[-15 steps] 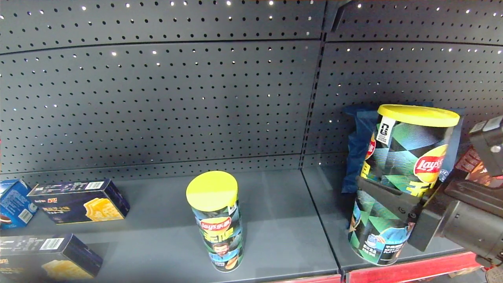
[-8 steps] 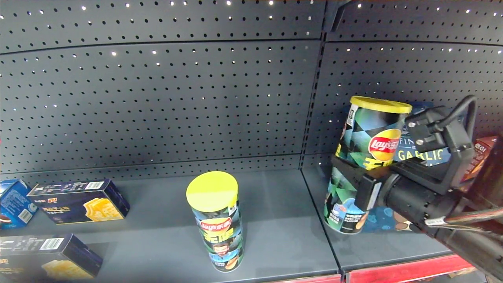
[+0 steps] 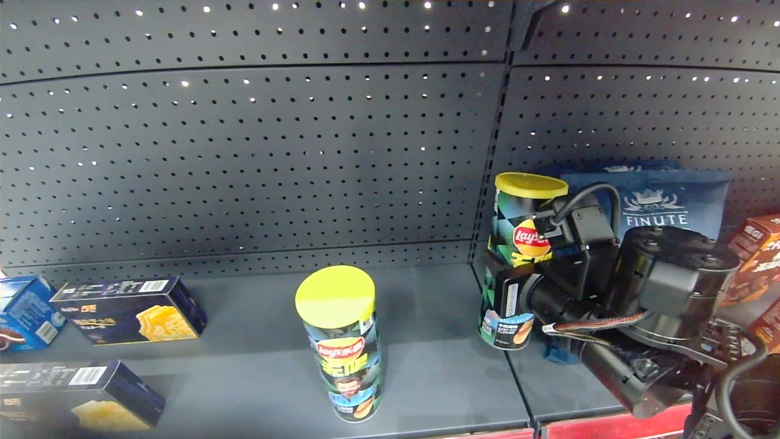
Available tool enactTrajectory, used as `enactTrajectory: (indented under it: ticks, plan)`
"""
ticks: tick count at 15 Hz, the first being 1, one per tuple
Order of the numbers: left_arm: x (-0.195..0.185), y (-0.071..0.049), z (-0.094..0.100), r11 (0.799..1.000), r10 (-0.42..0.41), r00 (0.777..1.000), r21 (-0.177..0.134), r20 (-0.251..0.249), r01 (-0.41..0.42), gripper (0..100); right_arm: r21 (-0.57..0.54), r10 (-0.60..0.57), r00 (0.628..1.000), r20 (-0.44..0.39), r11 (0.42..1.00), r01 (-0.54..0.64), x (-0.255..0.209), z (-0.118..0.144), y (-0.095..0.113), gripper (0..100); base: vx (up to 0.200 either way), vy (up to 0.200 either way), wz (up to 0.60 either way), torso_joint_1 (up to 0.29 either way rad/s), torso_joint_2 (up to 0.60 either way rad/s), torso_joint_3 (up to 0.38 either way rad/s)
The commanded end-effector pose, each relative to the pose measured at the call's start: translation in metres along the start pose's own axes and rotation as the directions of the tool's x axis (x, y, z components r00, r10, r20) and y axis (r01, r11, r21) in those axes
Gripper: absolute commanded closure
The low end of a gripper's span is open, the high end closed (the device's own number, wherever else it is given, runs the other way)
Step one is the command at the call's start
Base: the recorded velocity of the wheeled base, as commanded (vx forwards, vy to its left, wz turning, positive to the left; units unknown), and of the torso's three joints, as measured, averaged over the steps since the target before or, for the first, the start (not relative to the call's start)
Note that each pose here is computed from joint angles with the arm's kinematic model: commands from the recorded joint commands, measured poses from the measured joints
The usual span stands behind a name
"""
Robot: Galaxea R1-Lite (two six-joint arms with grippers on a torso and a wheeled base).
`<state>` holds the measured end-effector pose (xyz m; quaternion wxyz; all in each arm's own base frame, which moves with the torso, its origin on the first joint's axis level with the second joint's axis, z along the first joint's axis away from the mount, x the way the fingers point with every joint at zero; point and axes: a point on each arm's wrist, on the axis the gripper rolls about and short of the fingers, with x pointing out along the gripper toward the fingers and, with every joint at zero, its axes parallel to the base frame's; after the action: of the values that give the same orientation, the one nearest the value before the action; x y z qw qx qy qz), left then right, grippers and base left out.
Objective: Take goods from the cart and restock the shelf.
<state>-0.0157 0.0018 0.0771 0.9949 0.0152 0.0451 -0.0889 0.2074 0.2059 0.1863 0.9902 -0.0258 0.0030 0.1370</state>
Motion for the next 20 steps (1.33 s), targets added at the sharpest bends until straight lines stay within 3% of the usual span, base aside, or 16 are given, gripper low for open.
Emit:
enactTrajectory:
  ticks: [1,9,13,20]
  plan:
    - [0.0,0.0,0.0,1.0,0.001,1.0,0.0,-0.004,-0.001,0,-0.009,0.004,1.0,-0.017,1.0,-0.004,0.003,-0.006,0.001,100,0.0,0.0,0.0,0.0,0.0,0.0]
    - [0.0,0.0,0.0,1.0,0.001,1.0,0.0,-0.003,-0.001,0,-0.013,0.019,1.0,-0.022,1.0,-0.019,0.014,-0.01,0.006,100,0.0,0.0,0.0,0.0,0.0,0.0]
    - [0.0,0.0,0.0,1.0,0.001,1.0,0.0,-0.003,-0.001,0,-0.009,0.075,0.997,0.01,0.997,-0.075,0.038,-0.007,0.015,100,0.0,0.0,0.0,0.0,0.0,0.0]
    - [0.0,0.0,0.0,1.0,0.001,1.0,0.0,-0.004,-0.001,0,0.022,0.042,0.995,0.088,0.999,-0.044,0.091,-0.011,0.043,100,0.0,0.0,0.0,0.0,0.0,0.0]
